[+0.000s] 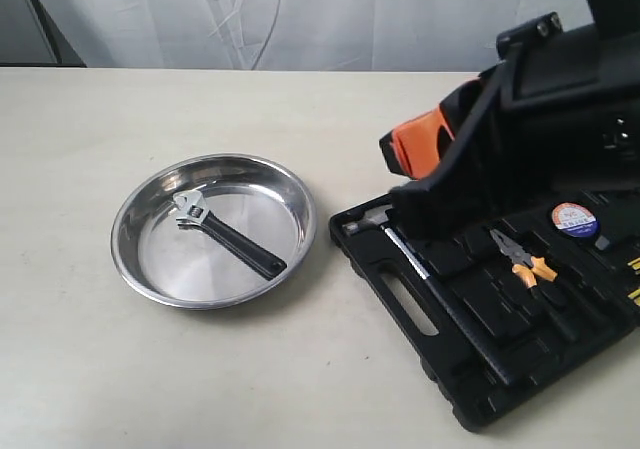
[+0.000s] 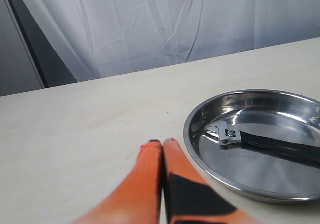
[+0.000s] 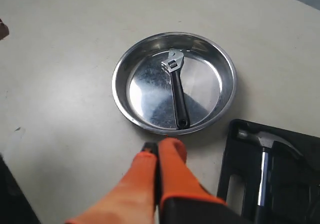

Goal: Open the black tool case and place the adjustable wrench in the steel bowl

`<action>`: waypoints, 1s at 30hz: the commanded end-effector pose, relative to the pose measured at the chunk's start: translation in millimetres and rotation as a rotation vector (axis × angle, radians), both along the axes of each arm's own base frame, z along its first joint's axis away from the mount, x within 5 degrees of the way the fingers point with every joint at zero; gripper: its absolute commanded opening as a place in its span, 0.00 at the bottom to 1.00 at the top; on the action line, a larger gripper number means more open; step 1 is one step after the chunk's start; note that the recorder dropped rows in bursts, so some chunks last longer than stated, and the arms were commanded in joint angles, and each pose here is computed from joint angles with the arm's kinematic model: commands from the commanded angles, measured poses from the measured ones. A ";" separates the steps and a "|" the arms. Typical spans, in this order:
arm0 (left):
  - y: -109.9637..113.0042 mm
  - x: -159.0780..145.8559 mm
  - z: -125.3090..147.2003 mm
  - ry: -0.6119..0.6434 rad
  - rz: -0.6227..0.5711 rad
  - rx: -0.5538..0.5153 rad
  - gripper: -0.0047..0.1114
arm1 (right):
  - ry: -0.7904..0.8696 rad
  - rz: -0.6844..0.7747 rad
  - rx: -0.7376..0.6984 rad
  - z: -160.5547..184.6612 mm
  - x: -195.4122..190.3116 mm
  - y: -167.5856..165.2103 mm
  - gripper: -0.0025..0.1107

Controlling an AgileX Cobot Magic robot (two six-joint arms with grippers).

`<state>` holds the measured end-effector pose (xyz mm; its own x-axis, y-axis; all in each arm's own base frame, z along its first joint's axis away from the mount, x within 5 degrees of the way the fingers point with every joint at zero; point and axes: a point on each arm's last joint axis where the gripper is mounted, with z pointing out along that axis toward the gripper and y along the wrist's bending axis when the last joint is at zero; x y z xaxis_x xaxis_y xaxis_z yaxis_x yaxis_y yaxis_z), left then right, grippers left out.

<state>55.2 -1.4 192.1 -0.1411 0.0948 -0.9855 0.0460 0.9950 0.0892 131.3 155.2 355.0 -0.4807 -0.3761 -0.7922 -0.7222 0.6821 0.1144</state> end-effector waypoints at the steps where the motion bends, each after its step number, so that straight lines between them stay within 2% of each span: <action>1: 0.1 0.2 -0.6 0.006 0.002 -0.005 0.04 | -0.096 -0.008 0.036 -9.0 -11.3 -17.8 0.01; 4: 0.1 0.2 -0.6 0.006 0.002 -0.005 0.04 | -0.162 -0.070 0.094 -29.9 -15.2 -37.5 0.01; 9: 0.1 0.2 -0.6 0.006 0.002 -0.005 0.04 | -0.253 -0.278 0.198 -69.4 -21.7 -79.9 0.01; 16: 0.1 0.2 -0.6 0.006 0.002 -0.005 0.04 | -0.439 -0.523 0.277 -104.3 -57.9 -128.1 0.01; 22: 0.1 0.2 -0.6 0.006 0.002 -0.005 0.04 | -0.576 -0.663 0.318 -132.6 -79.5 -144.2 0.01; 26: 0.1 0.2 -0.6 0.006 0.002 -0.005 0.04 | -0.546 -0.750 0.269 -153.9 -75.4 -148.4 0.01; 30: 0.1 0.2 -0.6 0.006 0.002 -0.005 0.04 | -0.555 -0.762 0.212 -156.0 -75.3 -150.2 0.01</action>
<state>55.2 -1.4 192.1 -0.1411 0.0948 -0.9855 0.0460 0.9950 0.0892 56.3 6.6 200.1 -0.0851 0.0962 -0.9917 -0.1048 0.9889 0.1049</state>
